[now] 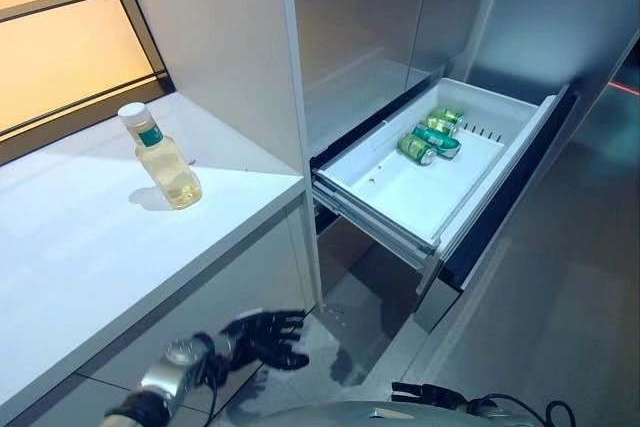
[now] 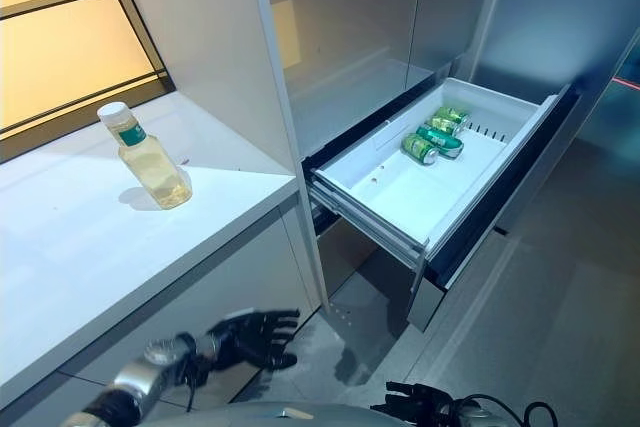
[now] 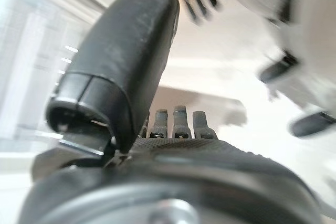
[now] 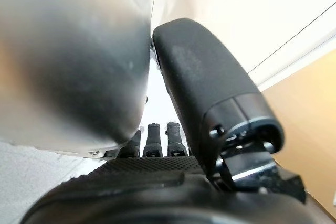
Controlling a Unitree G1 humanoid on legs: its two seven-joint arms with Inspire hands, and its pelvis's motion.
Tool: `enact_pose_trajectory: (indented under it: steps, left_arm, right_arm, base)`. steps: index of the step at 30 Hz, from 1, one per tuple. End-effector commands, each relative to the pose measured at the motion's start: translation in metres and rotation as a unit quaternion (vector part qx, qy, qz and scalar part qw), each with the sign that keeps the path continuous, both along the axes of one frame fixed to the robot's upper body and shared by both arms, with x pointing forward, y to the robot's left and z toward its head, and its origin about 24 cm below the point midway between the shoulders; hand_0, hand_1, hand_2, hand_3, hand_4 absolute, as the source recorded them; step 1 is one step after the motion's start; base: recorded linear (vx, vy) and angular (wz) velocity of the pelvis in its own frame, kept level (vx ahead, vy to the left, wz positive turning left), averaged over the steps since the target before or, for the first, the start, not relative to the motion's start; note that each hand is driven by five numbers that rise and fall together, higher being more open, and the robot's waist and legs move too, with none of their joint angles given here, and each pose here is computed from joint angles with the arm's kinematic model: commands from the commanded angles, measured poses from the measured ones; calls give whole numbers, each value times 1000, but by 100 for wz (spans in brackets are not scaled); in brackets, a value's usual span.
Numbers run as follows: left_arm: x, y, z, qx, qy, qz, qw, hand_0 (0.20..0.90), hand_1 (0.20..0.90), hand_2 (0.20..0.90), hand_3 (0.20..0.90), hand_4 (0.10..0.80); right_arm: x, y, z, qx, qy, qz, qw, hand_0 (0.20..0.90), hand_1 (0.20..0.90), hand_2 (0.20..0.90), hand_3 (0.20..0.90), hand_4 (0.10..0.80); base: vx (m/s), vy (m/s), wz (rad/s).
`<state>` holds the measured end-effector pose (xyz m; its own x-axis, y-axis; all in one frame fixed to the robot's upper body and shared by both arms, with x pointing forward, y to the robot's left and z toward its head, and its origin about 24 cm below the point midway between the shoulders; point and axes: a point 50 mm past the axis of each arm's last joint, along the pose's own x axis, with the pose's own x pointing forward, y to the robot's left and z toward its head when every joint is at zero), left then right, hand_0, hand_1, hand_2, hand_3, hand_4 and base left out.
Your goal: Put drinks into fridge and close the fridge
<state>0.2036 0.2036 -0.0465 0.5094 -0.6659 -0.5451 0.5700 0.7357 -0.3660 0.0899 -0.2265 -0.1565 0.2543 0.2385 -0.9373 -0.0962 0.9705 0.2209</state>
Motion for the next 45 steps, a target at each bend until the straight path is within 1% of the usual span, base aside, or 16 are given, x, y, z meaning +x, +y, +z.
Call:
enact_pose_trajectory:
  steps: [1, 2, 5, 6, 8, 10, 11, 12, 15, 17, 18, 21, 27, 31, 36, 45]
  left_arm:
    - [45, -27, 66, -178, -100, -33, 978, 900, 900, 900, 900, 800]
    - [50, -34, 101, -259, -145, -48, 954, 900, 900, 900, 900, 800]
    - [52, -40, 141, -354, -212, -63, 909, 900, 900, 900, 900, 800]
    - [53, -44, 164, -394, -251, -70, 881, 900, 900, 900, 900, 800]
    - [54, -44, 178, -415, -286, -67, 861, 900, 900, 900, 900, 800]
    - [56, -40, 207, -446, -352, -53, 822, 900, 900, 900, 900, 800]
    - [56, -40, 207, -446, -352, -53, 822, 900, 900, 900, 900, 800]
    - [56, -37, 224, -473, -391, -32, 789, 900, 900, 900, 900, 800]
    - [55, -28, 243, -495, -444, 24, 747, 900, 900, 900, 900, 800]
    - [54, -17, 251, -469, -495, 92, 725, 900, 900, 900, 900, 800]
    - [51, -8, 257, -421, -554, 137, 705, 900, 900, 900, 900, 800]
    - [44, 7, 268, -344, -627, 208, 667, 900, 900, 900, 900, 800]
    - [39, 31, 277, -175, -703, 353, 593, 900, 900, 900, 900, 800]
    - [40, 38, 276, -88, -718, 389, 570, 900, 900, 900, 900, 800]
    - [47, 51, 263, -26, -698, 418, 580, 900, 900, 900, 900, 800]
    - [57, 70, 248, 27, -667, 426, 611, 900, 900, 900, 900, 800]
  right_arm:
    - [11, -2, 4, 7, -18, -4, 1000, 900, 900, 900, 900, 800]
    - [5, -2, 3, 8, -18, -7, 1000, 900, 900, 900, 900, 800]
    - [-3, 1, 0, 10, -17, -9, 1000, 900, 900, 900, 900, 800]
    - [-9, 4, -2, 12, -16, -11, 1000, 900, 900, 900, 900, 800]
    - [-13, 6, -3, 13, -13, -12, 1000, 900, 900, 900, 900, 800]
    - [-20, 10, -6, 15, -9, -15, 1000, 900, 900, 900, 900, 800]
    - [-20, 10, -6, 15, -10, -15, 1000, 900, 900, 900, 900, 800]
    - [-24, 14, -8, 17, -7, -18, 1000, 900, 900, 900, 900, 800]
    - [-27, 20, -10, 19, -5, -22, 1000, 900, 900, 900, 900, 800]
    - [-27, 24, -11, 20, -4, -23, 1000, 900, 900, 900, 900, 800]
    - [-28, 27, -11, 20, -3, -23, 1000, 900, 900, 900, 900, 800]
    - [-27, 33, -13, 19, -1, -21, 1000, 900, 900, 900, 900, 800]
    - [-24, 40, -13, 19, -3, -13, 1000, 900, 900, 900, 900, 800]
    - [-21, 43, -13, 18, -7, -4, 1000, 900, 900, 900, 900, 800]
    - [-16, 42, -12, 19, -11, 7, 1000, 900, 900, 900, 900, 800]
    - [-17, 33, -11, 9, -2, 21, 1000, 900, 900, 900, 900, 800]
  base:
    - [7, -22, 5]
    - [11, -25, 4]
    - [23, -34, 5]
    - [34, -35, 4]
    - [34, -32, 6]
    - [33, -35, 6]
    - [36, -34, 4]
    - [29, -26, 4]
    - [29, -24, 6]
    - [18, -11, 6]
    - [8, -11, 11]
    - [3, -10, 15]
    - [4, -1, 16]
    - [0, 6, 11]
    - [1, 5, 8]
    - [5, 7, 0]
